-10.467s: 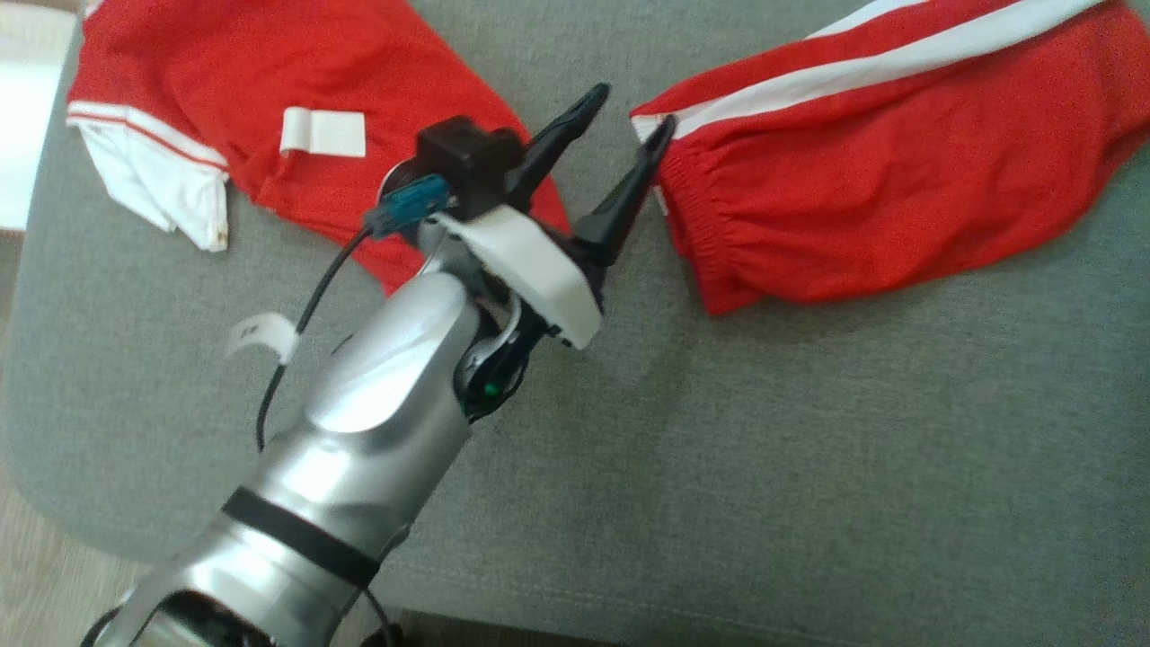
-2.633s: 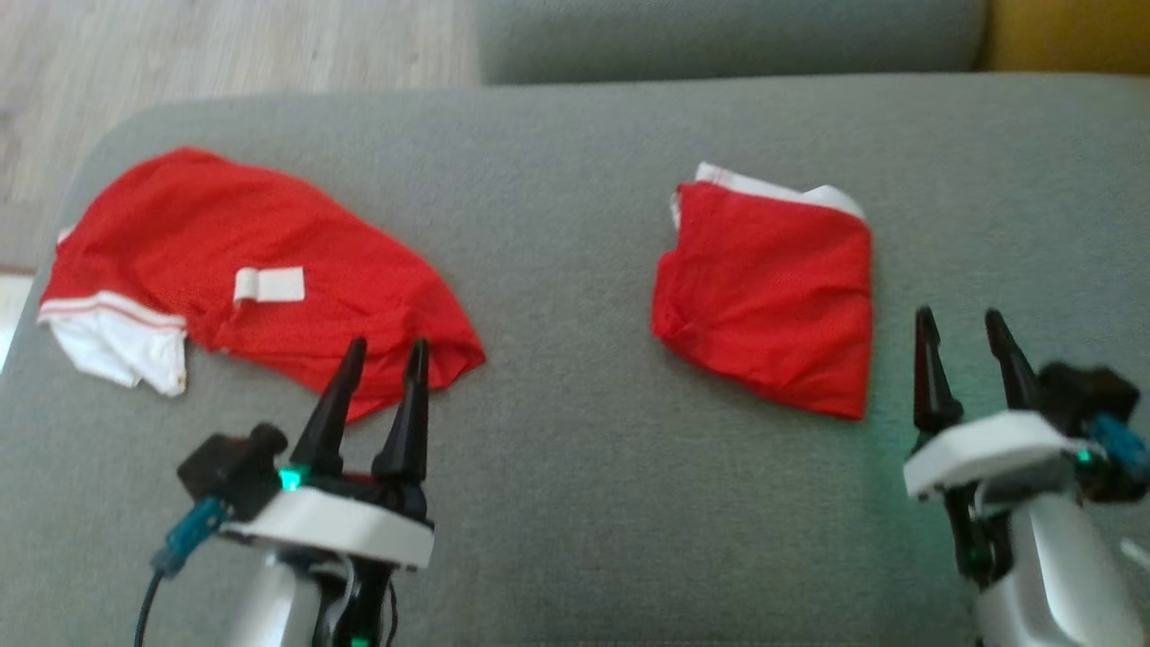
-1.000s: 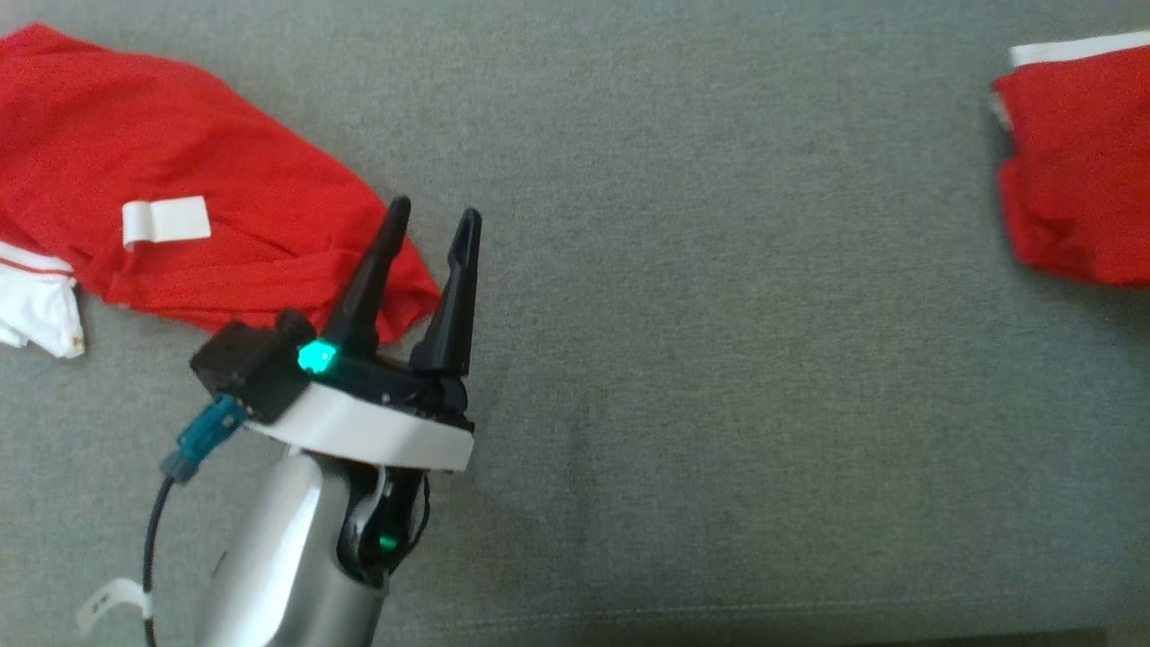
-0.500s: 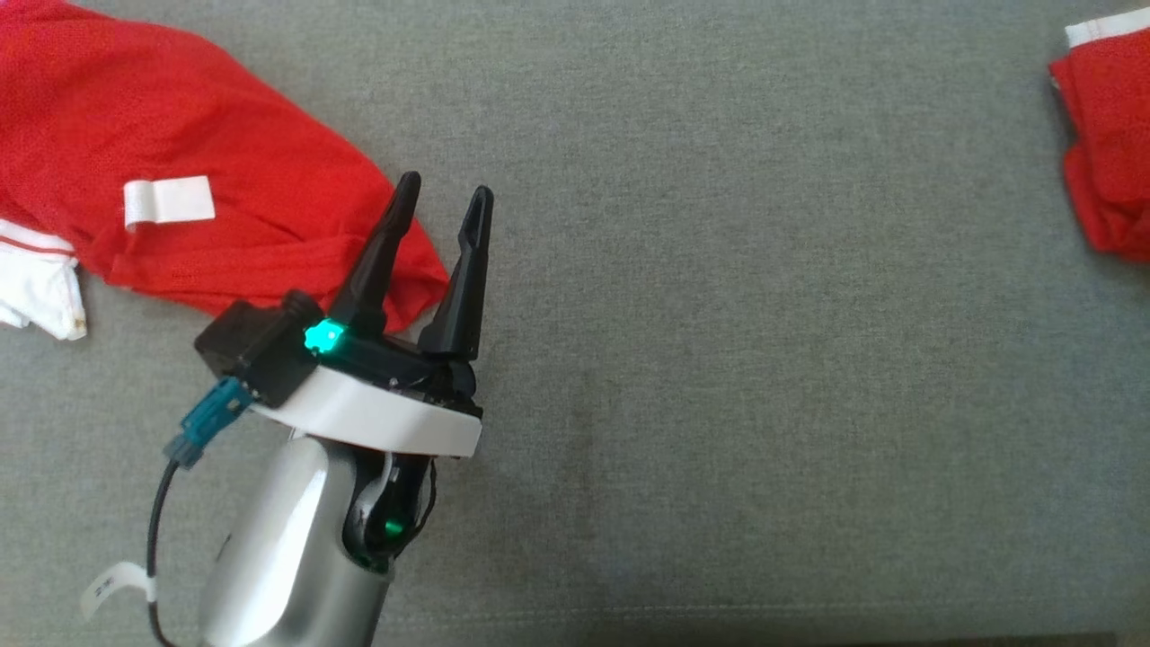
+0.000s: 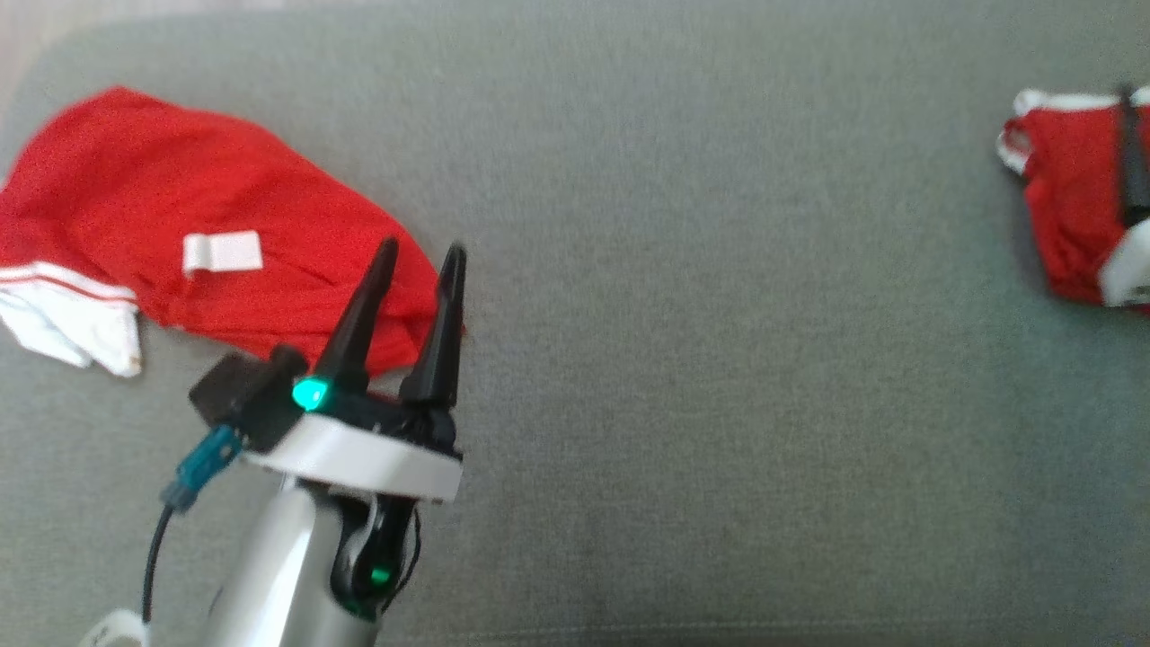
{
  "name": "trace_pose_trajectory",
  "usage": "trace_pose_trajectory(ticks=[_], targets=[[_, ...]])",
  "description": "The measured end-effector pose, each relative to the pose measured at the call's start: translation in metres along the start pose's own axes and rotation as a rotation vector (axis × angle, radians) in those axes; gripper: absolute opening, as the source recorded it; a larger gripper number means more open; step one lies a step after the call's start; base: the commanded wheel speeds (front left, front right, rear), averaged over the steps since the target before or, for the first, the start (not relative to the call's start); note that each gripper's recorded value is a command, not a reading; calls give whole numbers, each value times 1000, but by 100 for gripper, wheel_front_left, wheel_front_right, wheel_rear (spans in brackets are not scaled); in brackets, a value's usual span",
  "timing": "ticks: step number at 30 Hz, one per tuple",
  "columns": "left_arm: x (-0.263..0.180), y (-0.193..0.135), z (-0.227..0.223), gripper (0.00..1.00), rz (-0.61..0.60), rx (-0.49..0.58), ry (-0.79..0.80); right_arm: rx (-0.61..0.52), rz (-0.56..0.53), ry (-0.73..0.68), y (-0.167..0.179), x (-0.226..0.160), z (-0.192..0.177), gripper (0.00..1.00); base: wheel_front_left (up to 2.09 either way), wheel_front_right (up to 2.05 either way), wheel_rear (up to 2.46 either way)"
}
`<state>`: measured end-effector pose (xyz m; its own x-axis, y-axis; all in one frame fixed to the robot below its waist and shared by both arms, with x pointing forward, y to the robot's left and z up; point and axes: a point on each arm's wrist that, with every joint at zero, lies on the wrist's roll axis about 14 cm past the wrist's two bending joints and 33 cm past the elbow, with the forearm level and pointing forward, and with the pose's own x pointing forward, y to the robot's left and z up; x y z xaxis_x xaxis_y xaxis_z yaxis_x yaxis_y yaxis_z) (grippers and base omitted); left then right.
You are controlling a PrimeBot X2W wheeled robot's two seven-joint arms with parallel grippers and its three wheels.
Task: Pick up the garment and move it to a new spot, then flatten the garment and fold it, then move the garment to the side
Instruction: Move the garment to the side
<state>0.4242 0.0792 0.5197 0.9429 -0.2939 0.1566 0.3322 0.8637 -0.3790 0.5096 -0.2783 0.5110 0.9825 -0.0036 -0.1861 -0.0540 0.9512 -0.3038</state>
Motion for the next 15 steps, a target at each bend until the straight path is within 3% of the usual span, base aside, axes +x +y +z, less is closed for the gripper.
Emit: trace_pose_trajectory(ticks=[7, 15], targets=[[-30, 4, 30, 100, 45, 53, -67, 174, 77, -253, 55, -38, 59, 100, 0, 0, 0], [-63, 5, 42, 100, 85, 67, -95, 366, 109, -344, 109, -92, 56, 100, 0, 0, 0]])
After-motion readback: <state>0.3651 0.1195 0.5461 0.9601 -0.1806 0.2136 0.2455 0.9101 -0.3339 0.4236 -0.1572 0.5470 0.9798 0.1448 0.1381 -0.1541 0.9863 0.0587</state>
